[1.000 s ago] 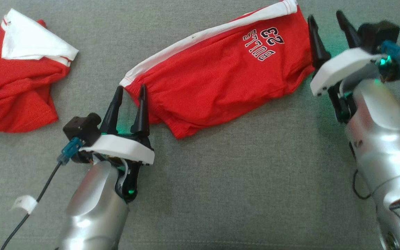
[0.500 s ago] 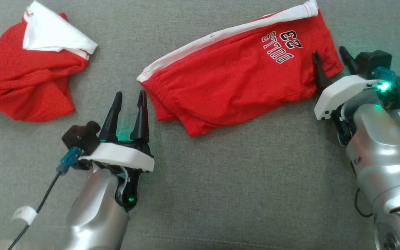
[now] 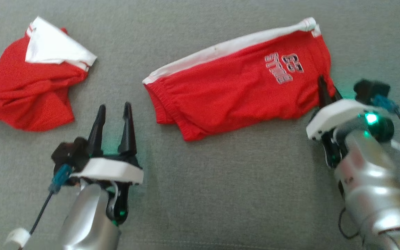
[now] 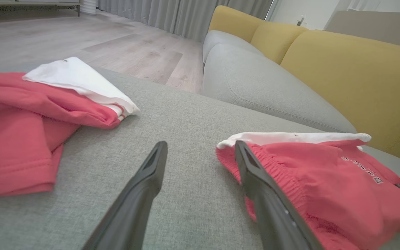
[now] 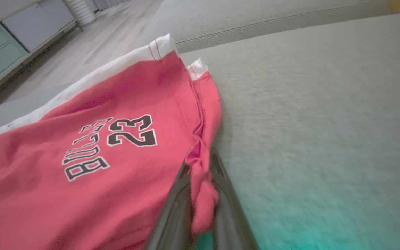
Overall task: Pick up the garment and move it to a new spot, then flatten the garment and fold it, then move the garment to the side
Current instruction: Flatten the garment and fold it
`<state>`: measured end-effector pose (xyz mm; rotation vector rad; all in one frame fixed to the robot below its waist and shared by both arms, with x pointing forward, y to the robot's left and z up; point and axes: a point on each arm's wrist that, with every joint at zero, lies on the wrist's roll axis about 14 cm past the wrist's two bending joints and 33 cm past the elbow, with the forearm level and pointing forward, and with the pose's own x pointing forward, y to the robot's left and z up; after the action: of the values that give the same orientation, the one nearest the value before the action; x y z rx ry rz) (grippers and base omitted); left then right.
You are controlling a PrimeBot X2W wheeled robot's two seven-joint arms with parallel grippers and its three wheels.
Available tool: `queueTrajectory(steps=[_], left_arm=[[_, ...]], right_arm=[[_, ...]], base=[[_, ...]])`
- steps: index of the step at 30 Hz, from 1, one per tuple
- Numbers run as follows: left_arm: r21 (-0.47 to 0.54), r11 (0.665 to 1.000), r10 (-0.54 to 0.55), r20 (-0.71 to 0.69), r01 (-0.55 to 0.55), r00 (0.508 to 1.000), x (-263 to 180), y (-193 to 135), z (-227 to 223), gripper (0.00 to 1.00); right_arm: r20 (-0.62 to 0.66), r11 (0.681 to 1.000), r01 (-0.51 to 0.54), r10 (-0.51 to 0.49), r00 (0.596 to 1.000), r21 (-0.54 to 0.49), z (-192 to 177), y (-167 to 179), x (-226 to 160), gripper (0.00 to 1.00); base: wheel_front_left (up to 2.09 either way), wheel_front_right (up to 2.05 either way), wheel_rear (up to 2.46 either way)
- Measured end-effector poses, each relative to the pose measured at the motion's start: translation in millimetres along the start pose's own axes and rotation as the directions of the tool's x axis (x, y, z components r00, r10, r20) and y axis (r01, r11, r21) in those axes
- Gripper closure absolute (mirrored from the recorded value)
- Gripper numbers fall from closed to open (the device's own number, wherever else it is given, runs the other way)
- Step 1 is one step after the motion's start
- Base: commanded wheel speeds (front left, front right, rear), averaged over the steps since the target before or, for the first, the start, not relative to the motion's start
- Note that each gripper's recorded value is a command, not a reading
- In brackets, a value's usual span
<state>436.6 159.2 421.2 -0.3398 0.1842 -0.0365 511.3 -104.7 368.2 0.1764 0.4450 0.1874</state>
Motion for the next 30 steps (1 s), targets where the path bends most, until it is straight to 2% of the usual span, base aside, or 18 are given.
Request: queueTrajectory(steps=[10, 14, 18, 22, 25, 27, 30], left_arm=[[0.041, 0.999, -0.003, 0.003, 0.003, 1.0, -29, -6, -4, 0.0], [0.06, 0.998, -0.029, 0.006, 0.029, 1.0, -36, -16, -4, 0.0], [0.06, 0.997, -0.04, -0.004, 0.04, 0.999, -41, -20, -8, 0.0], [0.06, 0.997, -0.037, -0.011, 0.038, 0.999, -45, -19, -11, 0.0], [0.055, 0.998, -0.029, -0.014, 0.03, 0.999, -49, -16, -12, 0.0], [0.052, 0.999, -0.014, -0.014, 0.015, 1.0, -53, -11, -12, 0.0], [0.049, 0.999, 0.014, -0.009, -0.014, 1.0, -61, -2, -11, 0.0]], right_arm=[[0.084, 0.981, 0.129, -0.142, 0.986, 0.148, -10, -46, -76, 1.0], [0.11, 0.971, 0.159, -0.18, 0.978, 0.18, -11, -56, -98, 1.0], [0.153, 0.973, 0.153, -0.18, 0.972, 0.175, 0, -57, -104, 1.0], [0.242, 0.994, 0.066, -0.085, 0.967, 0.086, 33, -31, -96, 1.0], [0.292, 0.998, -0.06, 0.053, 0.955, 0.014, 56, 13, -85, 1.0], [0.306, 0.986, -0.166, 0.166, 0.938, -0.026, 65, 51, -79, 1.0], [0.284, 0.946, -0.317, 0.324, 0.903, -0.069, 64, 107, -77, 1.0]], base=[[0.0, 0.0, 0.0], [0.0, 0.0, 0.0], [0.0, 0.0, 0.0], [0.0, 0.0, 0.0], [0.0, 0.0, 0.0], [0.0, 0.0, 0.0], [0.0, 0.0, 0.0]])
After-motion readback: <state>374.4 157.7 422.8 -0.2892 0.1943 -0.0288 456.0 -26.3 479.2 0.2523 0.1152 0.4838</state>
